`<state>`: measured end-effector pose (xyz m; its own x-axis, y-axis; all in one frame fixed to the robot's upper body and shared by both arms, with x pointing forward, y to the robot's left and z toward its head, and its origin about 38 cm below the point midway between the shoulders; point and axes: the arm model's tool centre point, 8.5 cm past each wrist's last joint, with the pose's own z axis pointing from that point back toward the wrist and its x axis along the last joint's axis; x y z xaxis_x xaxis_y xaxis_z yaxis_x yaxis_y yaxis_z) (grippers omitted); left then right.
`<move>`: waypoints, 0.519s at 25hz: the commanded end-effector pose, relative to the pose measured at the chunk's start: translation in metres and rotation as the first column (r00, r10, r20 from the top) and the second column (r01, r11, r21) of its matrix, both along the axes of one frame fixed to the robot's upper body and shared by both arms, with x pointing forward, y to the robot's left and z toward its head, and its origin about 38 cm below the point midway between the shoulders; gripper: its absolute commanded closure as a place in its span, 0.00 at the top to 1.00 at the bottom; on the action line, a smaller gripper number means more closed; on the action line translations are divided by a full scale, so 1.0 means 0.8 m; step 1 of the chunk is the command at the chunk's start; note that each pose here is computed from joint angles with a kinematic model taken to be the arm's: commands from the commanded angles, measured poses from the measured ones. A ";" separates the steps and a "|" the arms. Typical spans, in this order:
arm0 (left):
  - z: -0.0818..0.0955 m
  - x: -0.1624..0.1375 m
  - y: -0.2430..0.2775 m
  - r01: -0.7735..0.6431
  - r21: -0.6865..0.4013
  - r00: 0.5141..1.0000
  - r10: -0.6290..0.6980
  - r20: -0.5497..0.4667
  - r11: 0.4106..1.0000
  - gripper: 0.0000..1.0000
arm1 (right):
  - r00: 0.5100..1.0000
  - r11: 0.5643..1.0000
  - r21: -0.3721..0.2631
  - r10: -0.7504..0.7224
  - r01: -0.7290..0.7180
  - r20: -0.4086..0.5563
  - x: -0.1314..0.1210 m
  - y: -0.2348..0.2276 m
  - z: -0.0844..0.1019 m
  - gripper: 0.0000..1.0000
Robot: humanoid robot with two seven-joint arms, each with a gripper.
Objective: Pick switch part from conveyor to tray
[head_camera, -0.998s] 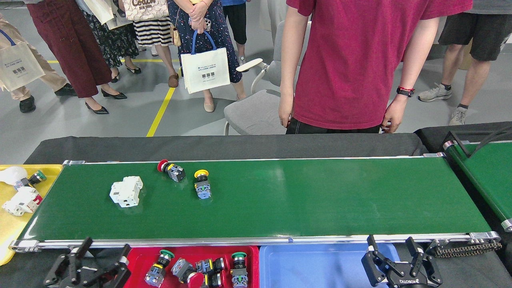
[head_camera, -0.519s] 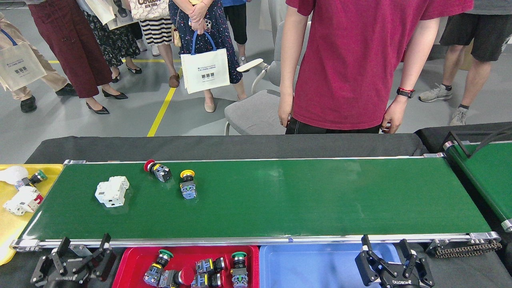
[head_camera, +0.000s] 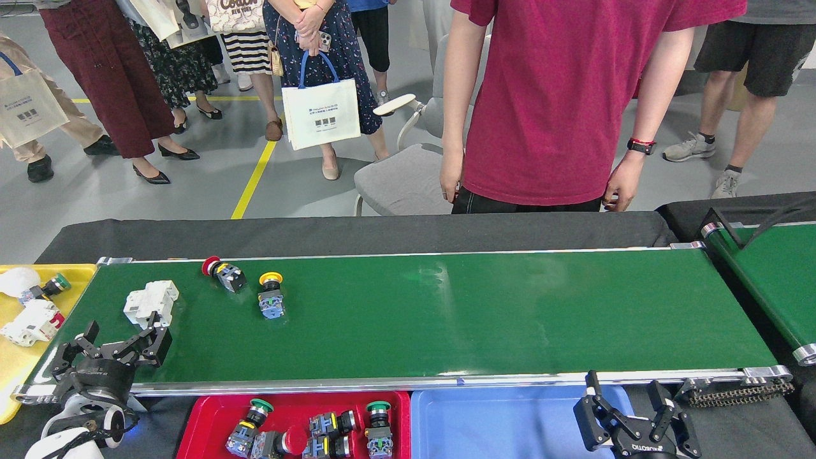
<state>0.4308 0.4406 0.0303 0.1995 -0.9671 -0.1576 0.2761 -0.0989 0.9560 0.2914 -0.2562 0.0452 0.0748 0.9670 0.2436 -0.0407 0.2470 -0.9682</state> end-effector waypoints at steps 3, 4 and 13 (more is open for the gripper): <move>0.025 0.017 0.010 0.001 0.014 0.999 -0.001 0.037 1.000 1.00 | 0.999 0.999 -0.025 0.022 -0.021 0.043 0.006 0.001 0.013 0.99; 0.025 0.017 0.010 0.002 0.013 0.999 -0.003 0.037 1.000 1.00 | 0.999 1.000 -0.024 0.021 -0.020 0.046 0.006 0.000 0.014 0.98; 0.026 0.044 0.012 -0.042 -0.027 0.999 0.042 0.009 0.999 1.00 | 0.997 0.998 -0.052 0.029 -0.026 0.066 0.010 -0.006 0.024 0.99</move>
